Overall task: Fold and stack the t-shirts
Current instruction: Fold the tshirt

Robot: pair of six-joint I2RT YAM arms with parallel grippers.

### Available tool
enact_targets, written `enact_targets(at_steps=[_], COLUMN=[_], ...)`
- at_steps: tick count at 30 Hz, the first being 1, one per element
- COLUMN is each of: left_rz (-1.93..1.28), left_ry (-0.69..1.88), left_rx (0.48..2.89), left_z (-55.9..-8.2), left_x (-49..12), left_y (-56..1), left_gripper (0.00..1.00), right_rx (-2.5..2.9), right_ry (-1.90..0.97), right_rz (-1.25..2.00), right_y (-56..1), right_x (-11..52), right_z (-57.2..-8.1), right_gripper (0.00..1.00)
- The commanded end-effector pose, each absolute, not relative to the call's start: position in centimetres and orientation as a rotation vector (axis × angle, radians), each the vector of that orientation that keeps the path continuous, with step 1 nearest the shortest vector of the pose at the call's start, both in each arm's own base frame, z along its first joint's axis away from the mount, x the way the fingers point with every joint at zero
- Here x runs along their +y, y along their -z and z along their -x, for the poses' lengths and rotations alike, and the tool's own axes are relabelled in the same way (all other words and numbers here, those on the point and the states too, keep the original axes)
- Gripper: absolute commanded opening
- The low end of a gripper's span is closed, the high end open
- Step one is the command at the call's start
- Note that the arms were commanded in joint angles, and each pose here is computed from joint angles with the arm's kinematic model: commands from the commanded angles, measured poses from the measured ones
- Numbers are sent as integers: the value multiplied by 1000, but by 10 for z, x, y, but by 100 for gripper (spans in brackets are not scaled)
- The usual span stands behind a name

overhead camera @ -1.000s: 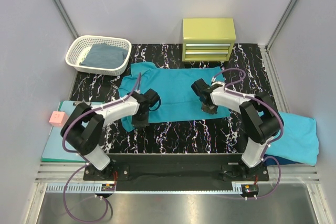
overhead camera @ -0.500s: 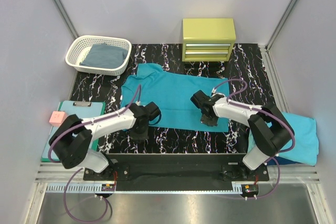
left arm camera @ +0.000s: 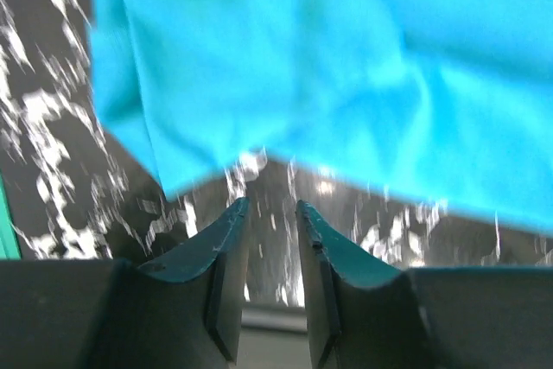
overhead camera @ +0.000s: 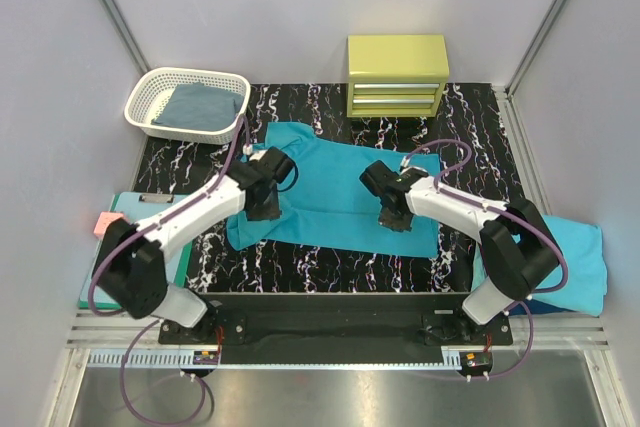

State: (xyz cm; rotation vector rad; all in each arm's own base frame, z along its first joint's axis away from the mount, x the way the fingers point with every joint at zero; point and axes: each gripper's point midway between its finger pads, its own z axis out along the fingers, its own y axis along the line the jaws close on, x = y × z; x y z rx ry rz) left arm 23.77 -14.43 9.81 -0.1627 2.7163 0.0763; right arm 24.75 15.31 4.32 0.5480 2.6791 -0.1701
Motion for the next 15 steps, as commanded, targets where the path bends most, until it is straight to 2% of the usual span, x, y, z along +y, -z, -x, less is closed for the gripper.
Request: enact_targets(at_steps=[1, 15], left_rz=[113, 155], left_ry=[-119, -182], left_rx=[2699, 2842], left_z=[-270, -279], left_x=[-138, -118], left_y=[-89, -25], left_gripper=[29, 20], right_rx=[2648, 2627], right_ry=[202, 333], right_rz=[-514, -479], right_y=[-55, -38], right_x=[153, 145], right_z=[-254, -266], right_gripper=[5, 7])
